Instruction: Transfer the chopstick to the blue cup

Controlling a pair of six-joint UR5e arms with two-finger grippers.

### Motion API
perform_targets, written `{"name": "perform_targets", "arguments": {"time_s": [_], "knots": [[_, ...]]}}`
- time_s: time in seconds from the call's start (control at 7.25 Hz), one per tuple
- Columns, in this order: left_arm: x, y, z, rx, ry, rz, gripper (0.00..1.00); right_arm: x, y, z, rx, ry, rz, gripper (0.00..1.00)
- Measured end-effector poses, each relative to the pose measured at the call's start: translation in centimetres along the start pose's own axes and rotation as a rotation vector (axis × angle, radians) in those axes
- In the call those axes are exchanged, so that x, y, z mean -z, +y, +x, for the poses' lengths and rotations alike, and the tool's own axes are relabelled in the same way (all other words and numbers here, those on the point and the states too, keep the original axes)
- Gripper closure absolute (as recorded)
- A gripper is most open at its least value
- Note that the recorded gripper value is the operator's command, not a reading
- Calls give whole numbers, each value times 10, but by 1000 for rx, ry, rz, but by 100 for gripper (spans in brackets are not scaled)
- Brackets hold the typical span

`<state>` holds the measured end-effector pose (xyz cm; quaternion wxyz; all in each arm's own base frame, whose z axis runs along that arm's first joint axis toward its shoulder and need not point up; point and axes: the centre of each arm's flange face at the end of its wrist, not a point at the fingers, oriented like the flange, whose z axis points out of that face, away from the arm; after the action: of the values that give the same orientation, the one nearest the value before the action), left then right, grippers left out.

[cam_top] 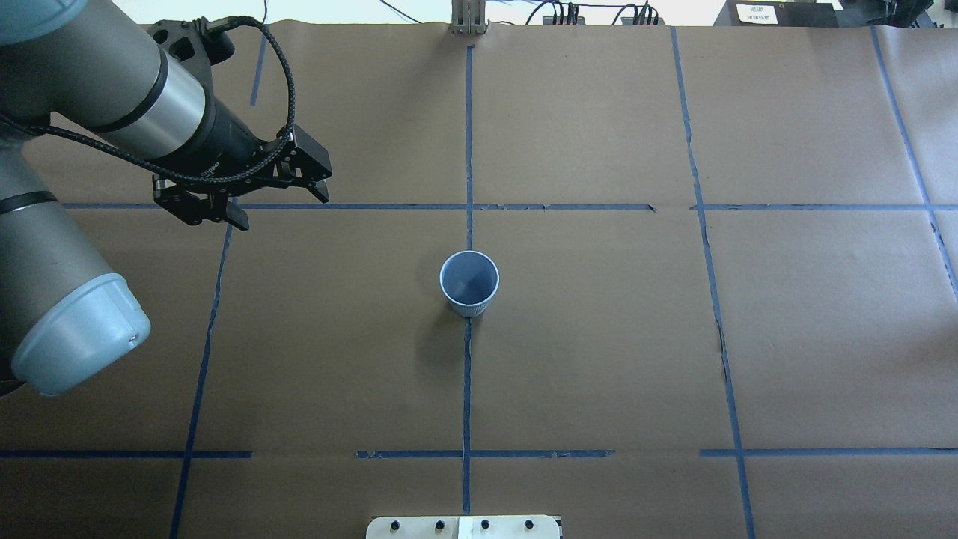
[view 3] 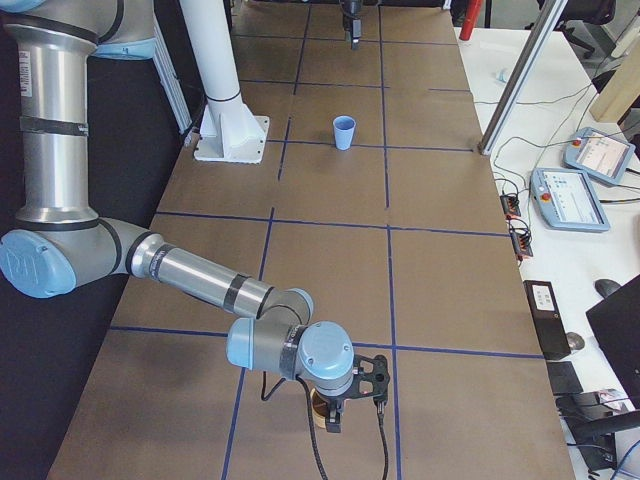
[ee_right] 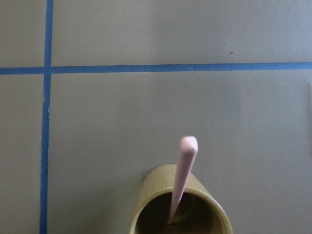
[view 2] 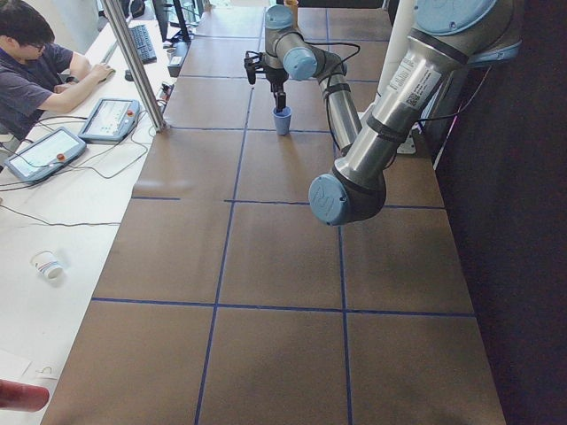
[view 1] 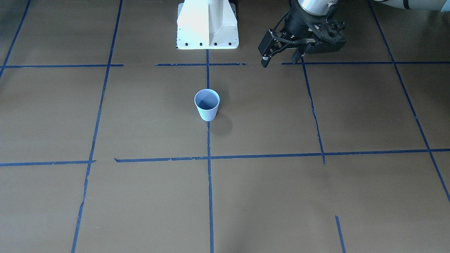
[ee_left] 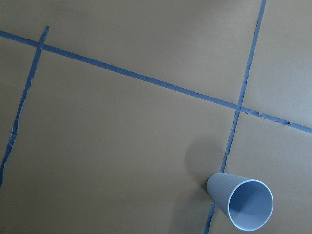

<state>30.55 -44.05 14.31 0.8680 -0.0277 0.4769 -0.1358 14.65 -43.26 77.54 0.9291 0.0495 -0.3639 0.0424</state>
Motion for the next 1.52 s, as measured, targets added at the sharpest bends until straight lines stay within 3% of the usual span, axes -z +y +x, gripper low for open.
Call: {"name": "perform_targets", "arguments": {"time_s": [0.14,0.41,0.69,1.1,1.24,1.52], "knots": [[0,0,0,0,1,0,0,-5,-3,5,-18,2,32,2],[1,1,0,0,2,0,0,-12,-2,11,-44,2,72,24],[1,1,0,2,2,0,0,-14,0,12,-51,-2,77,28],[0,0,-1,6,-1,-2,0,-16,5,11,-53,-26,75,83],[-1,0,-2,8,-3,-2,0,-15,6,9,-51,-34,77,93],[-3,0,-3,11,-7,-5,0,-9,-3,5,-39,-34,90,97]]}}
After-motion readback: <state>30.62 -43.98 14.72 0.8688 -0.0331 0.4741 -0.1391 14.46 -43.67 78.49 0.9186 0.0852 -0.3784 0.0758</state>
